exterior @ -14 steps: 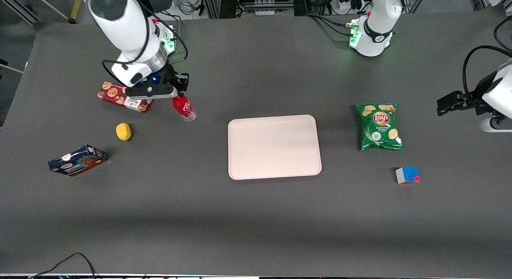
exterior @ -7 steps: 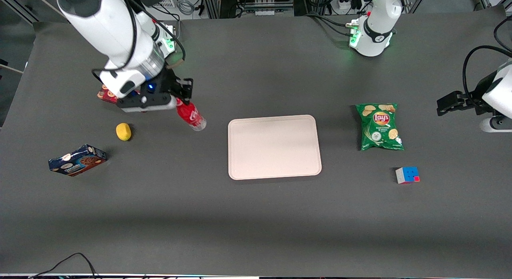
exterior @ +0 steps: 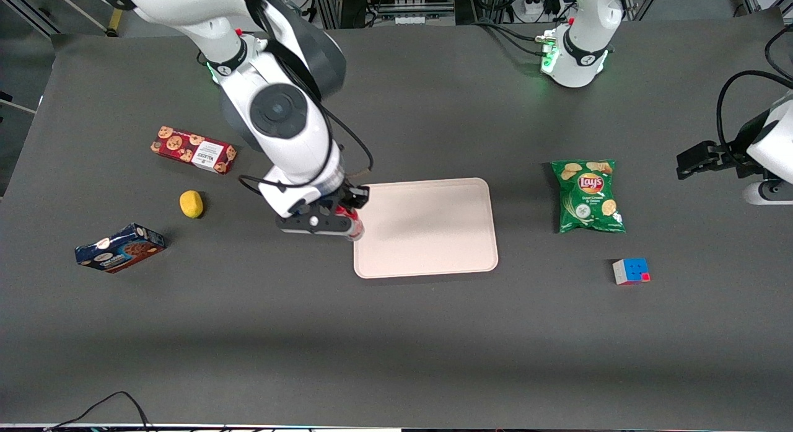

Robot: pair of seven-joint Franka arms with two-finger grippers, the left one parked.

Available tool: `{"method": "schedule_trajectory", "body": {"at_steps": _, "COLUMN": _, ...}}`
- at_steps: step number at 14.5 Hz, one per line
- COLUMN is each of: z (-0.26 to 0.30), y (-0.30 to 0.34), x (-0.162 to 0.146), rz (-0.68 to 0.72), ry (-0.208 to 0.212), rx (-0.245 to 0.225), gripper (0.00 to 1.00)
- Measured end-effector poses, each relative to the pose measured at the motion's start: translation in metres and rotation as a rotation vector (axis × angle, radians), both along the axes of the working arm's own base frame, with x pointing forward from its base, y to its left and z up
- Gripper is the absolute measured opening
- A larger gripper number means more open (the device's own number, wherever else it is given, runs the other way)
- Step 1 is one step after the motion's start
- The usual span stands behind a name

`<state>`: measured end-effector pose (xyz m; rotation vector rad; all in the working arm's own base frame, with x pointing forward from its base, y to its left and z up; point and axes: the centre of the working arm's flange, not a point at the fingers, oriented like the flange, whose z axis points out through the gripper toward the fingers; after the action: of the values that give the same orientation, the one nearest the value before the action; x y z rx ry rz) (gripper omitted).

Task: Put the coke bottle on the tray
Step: 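Carry the held bottle over the white tray with the right gripper, then lower the bottle onto the tray and open the right gripper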

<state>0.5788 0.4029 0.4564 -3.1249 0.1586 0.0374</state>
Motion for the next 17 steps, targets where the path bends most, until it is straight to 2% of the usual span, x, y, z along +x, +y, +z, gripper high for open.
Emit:
{"method": "schedule_trajectory", "body": {"at_steps": 5, "z": -0.061, "y": 0.031, "x": 0.003, "rz": -0.048, "ry": -0.022, "rx": -0.030, "gripper": 0.34}}
{"method": "schedule_trajectory", "body": {"at_steps": 7, "z": -0.087, "y": 0.041, "x": 0.004, "rz": -0.043, "ry": -0.021, "rx": -0.023, "gripper": 0.34}}
{"method": "schedule_trajectory", "body": {"at_steps": 12, "z": -0.131, "y": 0.043, "x": 0.004, "rz": -0.047, "ry": 0.010, "rx": -0.033, "gripper": 0.34}}
{"method": "schedule_trajectory", "body": {"at_steps": 17, "z": -0.143, "y": 0.045, "x": 0.001, "rz": -0.066, "ry": 0.013, "rx": -0.031, "gripper": 0.35}}
